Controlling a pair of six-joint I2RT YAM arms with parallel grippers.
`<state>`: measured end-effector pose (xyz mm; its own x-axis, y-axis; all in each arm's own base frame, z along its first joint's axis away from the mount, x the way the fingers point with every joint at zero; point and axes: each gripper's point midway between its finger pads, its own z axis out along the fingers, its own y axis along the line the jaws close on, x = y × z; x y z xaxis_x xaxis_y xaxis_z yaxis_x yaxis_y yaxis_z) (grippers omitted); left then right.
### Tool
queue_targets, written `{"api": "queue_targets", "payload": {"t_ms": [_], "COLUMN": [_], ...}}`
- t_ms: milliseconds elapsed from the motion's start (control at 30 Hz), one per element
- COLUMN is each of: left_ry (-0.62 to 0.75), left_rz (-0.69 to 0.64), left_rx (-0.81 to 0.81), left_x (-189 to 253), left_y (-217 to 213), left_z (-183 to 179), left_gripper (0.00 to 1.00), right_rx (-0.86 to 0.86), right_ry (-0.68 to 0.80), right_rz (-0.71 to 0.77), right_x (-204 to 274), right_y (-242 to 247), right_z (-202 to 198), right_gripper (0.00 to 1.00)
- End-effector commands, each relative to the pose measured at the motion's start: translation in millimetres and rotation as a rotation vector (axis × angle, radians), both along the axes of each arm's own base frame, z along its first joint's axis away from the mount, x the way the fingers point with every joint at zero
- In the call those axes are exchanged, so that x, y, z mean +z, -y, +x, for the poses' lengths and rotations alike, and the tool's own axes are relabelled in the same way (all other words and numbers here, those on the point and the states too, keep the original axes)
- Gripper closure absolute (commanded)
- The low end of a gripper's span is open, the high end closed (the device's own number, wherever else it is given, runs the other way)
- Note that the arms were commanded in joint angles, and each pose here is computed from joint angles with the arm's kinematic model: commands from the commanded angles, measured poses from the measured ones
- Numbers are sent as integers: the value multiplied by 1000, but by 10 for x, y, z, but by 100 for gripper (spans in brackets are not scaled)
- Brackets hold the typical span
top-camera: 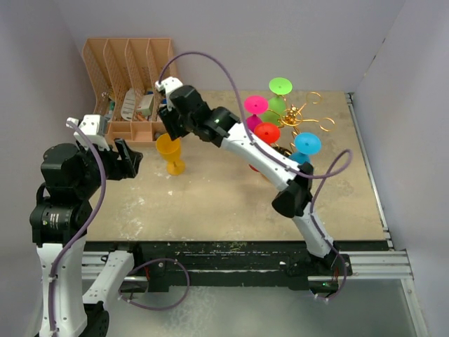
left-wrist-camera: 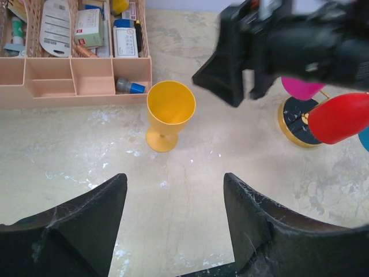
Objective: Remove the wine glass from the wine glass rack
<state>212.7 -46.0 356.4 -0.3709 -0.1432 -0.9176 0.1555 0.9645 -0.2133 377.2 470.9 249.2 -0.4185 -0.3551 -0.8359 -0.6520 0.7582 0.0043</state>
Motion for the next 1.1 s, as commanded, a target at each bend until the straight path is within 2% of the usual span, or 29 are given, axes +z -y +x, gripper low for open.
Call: {"api": "queue_targets", "payload": {"t_ms": [0, 133, 267, 400, 600, 767, 933, 1067], "left_ry": [131, 174, 188, 128, 99, 40, -15, -46], "left_rz": [14, -38, -136, -200, -279, -296, -257, -206], "left_rx": [16, -12, -104, -183, -242, -259, -281, -337], "left_x": [349, 392, 385, 328, 302, 156, 24, -91], "left_y": [-29, 57, 278, 451, 597, 666, 869, 1296], "left_z": [13, 41, 196, 353, 407, 498, 637, 636], "left_gripper": [26, 23, 24, 27, 27, 27, 27, 27], "right_rx": [-30, -93, -125, -141, -340, -461, -508, -555], "right_ry": [156, 195, 210, 172, 41, -73, -114, -121], "right_rz": [280, 390, 518, 669, 752, 906, 900, 866], "right_x": [1333, 1844, 2266, 2434, 2075, 1769, 1526, 1378], "right_y": [186, 553, 1133, 1674, 2504, 2991, 3163, 3205], "right_z": [-154, -344, -763, -1237, -1663, -1981, -2085, -2051], "right_gripper": [45, 45, 45, 34, 34, 36, 37, 34]}}
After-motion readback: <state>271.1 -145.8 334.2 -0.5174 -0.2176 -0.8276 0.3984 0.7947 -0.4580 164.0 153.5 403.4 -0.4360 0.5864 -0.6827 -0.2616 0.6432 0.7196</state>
